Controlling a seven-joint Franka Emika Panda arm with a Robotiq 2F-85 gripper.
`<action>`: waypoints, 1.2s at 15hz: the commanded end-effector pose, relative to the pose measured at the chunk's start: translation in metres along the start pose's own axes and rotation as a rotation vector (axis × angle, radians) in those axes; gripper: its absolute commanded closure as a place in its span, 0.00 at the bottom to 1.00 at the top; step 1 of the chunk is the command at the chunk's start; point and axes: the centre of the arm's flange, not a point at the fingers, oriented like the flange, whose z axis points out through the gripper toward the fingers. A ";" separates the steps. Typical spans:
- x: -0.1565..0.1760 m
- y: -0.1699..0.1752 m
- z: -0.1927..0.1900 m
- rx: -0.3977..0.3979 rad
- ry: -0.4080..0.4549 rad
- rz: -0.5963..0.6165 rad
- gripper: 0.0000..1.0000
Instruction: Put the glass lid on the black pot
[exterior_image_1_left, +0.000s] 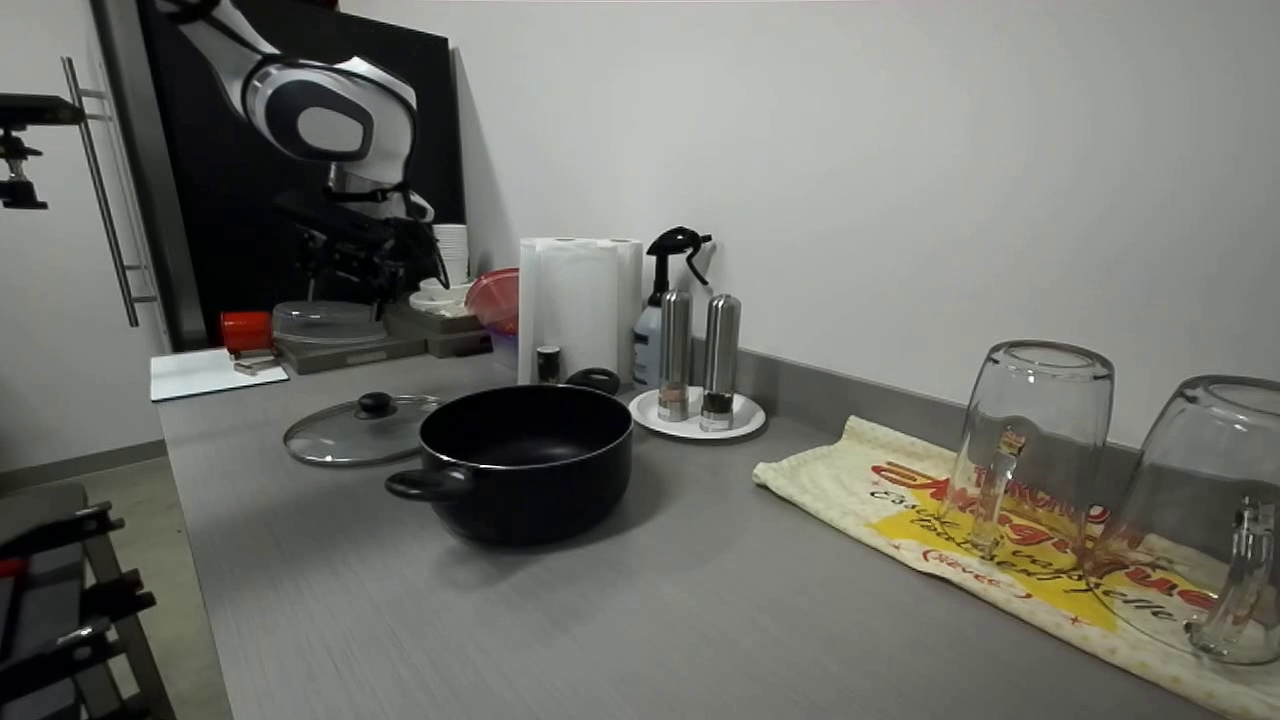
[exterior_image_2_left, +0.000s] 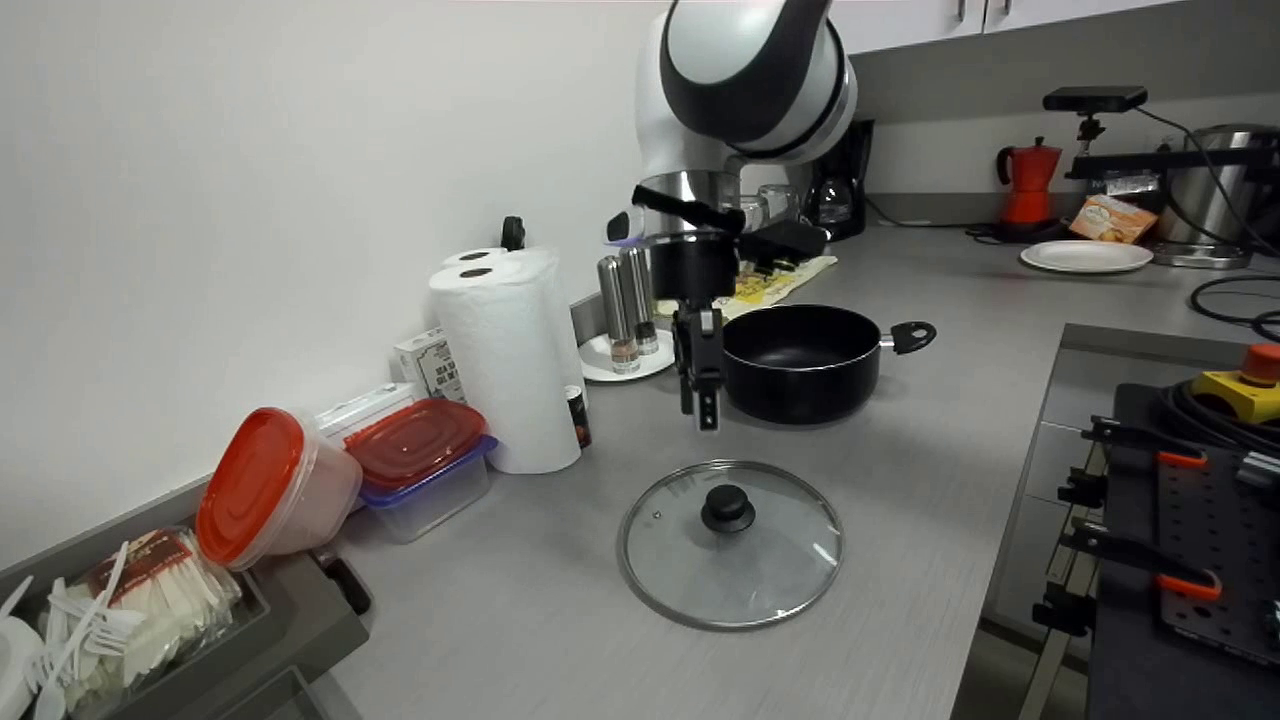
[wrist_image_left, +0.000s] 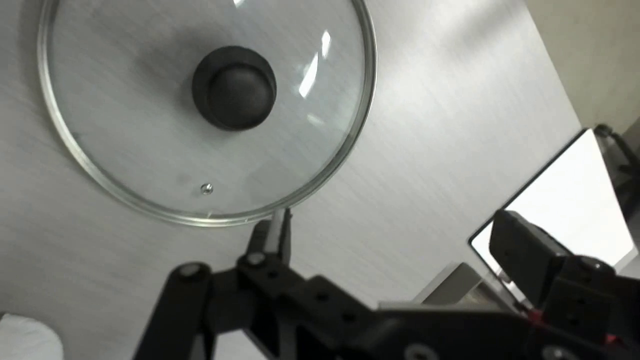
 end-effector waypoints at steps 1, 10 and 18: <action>-0.023 -0.022 0.040 -0.018 -0.105 -0.152 0.00; -0.045 -0.024 0.085 -0.321 -0.109 -0.463 0.00; -0.028 0.004 0.088 -0.456 -0.003 -0.526 0.00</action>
